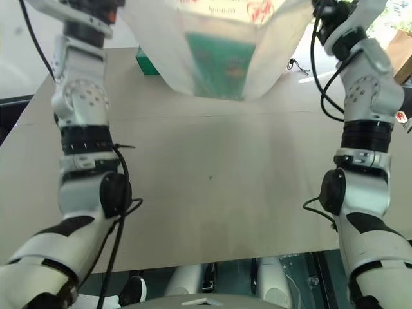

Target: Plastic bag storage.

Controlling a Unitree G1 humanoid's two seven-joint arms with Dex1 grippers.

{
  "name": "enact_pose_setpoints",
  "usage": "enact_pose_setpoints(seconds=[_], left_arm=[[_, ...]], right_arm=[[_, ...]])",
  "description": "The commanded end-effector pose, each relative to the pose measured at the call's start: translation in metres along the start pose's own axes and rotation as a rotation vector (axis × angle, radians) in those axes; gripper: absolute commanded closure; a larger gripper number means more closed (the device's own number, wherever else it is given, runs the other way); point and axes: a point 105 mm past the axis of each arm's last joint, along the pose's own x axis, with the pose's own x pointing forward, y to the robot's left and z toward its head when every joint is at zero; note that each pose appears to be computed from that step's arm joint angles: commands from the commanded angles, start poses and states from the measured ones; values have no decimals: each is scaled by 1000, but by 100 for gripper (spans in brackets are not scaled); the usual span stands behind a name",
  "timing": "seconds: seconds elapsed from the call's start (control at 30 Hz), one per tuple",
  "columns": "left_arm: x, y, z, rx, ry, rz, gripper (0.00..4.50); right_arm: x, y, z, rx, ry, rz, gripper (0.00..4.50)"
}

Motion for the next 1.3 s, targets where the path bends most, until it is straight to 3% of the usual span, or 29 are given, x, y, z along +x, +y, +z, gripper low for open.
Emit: enact_pose_setpoints(seconds=[0.03,0.2,0.33,0.43,0.5,0.6,0.67,0.7,0.8,0.87,0.97,1.13,1.23,1.3], left_arm=[[1,-1,7,36,-21,-43,450],[-34,-12,-9,55,39,-71,450],[-92,-38,-32,17,212,-137,450],[-156,-47,-50,-51,373,-90,450],[-198,-55,-63,-65,507,-71,396],[-278,-51,-84,-34,751,3,265],[-302,-47,-87,-12,816,28,176],[-311,-47,-87,-22,838,29,129],[-341,-48,-86,-25,933,-8,31],[-365,-49,-81,-60,1006,-18,11],[-394,-39,-74,-43,1095,28,11],[-418,-37,-64,44,1176,-14,11],[-422,-37,-66,106,1169,-59,11],[-422,-38,-69,119,1147,-75,11]], right_arm=[[-5,-4,6,-46,-28,7,445],[-30,0,-9,-8,15,45,445],[-77,18,-35,49,189,182,445],[-129,35,-67,124,398,282,363],[-159,39,-86,171,523,295,267],[-216,37,-120,225,750,315,111],[-236,28,-132,212,826,299,15],[-247,26,-137,206,872,307,0],[-284,15,-150,225,997,306,0],[-300,-19,-162,43,1015,198,0],[-298,-34,-164,-19,900,161,0],[-298,-15,-168,-103,747,309,0],[-297,-5,-167,-85,638,357,0],[-303,-4,-169,-74,643,367,0]])
